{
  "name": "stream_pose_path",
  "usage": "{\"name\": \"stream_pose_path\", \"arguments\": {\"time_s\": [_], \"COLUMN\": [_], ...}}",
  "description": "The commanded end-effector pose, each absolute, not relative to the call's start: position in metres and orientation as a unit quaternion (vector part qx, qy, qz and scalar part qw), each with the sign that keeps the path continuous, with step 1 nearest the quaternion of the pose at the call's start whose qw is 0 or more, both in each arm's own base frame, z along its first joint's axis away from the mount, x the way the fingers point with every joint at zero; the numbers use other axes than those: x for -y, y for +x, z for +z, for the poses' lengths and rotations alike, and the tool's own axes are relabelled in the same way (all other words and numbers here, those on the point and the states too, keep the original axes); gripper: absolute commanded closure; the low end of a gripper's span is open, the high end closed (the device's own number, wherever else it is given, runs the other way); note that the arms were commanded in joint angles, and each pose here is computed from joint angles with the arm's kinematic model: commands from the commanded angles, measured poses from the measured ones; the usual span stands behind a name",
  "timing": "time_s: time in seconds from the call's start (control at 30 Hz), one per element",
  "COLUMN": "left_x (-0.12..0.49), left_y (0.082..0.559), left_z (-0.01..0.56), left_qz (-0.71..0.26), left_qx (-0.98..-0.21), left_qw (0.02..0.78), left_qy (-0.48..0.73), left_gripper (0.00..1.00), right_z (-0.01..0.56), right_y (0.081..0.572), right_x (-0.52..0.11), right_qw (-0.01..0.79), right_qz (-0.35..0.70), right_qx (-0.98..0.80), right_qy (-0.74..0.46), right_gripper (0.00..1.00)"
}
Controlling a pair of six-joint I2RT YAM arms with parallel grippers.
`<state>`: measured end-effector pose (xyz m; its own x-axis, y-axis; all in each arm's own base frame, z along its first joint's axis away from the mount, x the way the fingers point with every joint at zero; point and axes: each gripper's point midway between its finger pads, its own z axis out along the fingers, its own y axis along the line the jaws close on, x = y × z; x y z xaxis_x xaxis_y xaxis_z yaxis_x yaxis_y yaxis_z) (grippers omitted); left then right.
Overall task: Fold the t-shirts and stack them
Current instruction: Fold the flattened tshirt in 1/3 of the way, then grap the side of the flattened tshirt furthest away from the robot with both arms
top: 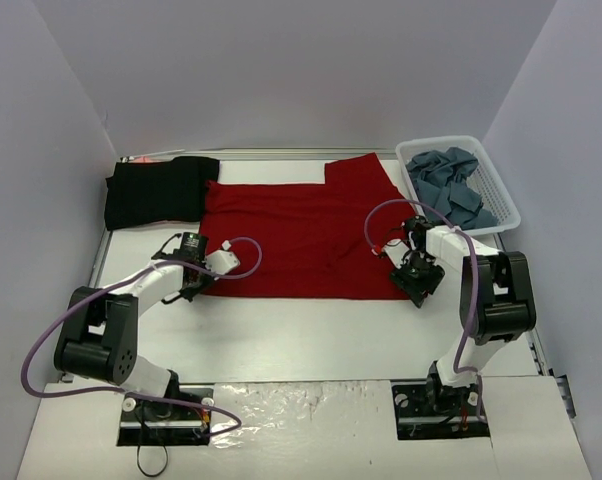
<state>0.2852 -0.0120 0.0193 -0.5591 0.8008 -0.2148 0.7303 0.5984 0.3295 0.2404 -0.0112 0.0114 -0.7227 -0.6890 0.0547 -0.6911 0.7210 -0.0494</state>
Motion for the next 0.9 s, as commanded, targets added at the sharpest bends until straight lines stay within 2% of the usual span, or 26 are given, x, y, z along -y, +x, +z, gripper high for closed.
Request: {"name": "stream_pose_path", "arguments": {"time_s": [0.0,0.1,0.13,0.2,0.23,0.27,0.57,0.87], "left_x": [0.009,0.01,0.01,0.011,0.011,0.011,0.005,0.003], "left_y": [0.265,0.267,0.269,0.27,0.27,0.271,0.272,0.251], "left_z": [0.013,0.015,0.015,0.016,0.017,0.018,0.047,0.093], "left_qz": [0.085,0.084,0.084,0.084,0.084,0.084,0.107,0.11], "left_qx": [-0.887,-0.888,-0.888,-0.888,-0.888,-0.888,-0.883,-0.875], "left_qw": [0.146,0.149,0.149,0.151,0.151,0.152,0.174,0.202], "left_qy": [0.429,0.427,0.427,0.425,0.425,0.425,0.423,0.425], "left_gripper": [0.98,0.98,0.98,0.98,0.98,0.98,0.98,0.98], "right_z": [0.014,0.013,0.013,0.012,0.012,0.012,0.055,0.097], "right_y": [0.245,0.247,0.246,0.244,0.244,0.242,0.219,0.19], "right_x": [0.007,0.004,0.002,0.002,0.002,0.003,0.01,0.016], "right_qw": [0.012,0.01,0.009,0.01,0.01,0.011,-0.02,-0.048], "right_qz": [0.007,-0.002,-0.008,-0.011,-0.01,-0.01,0.004,0.024], "right_qx": [0.925,0.925,0.924,0.924,0.924,0.924,0.924,0.918], "right_qy": [0.379,0.38,0.382,0.381,0.382,0.381,0.382,0.392], "right_gripper": [0.51,0.54,0.6,0.77,0.92,0.99,1.0,1.0]}}
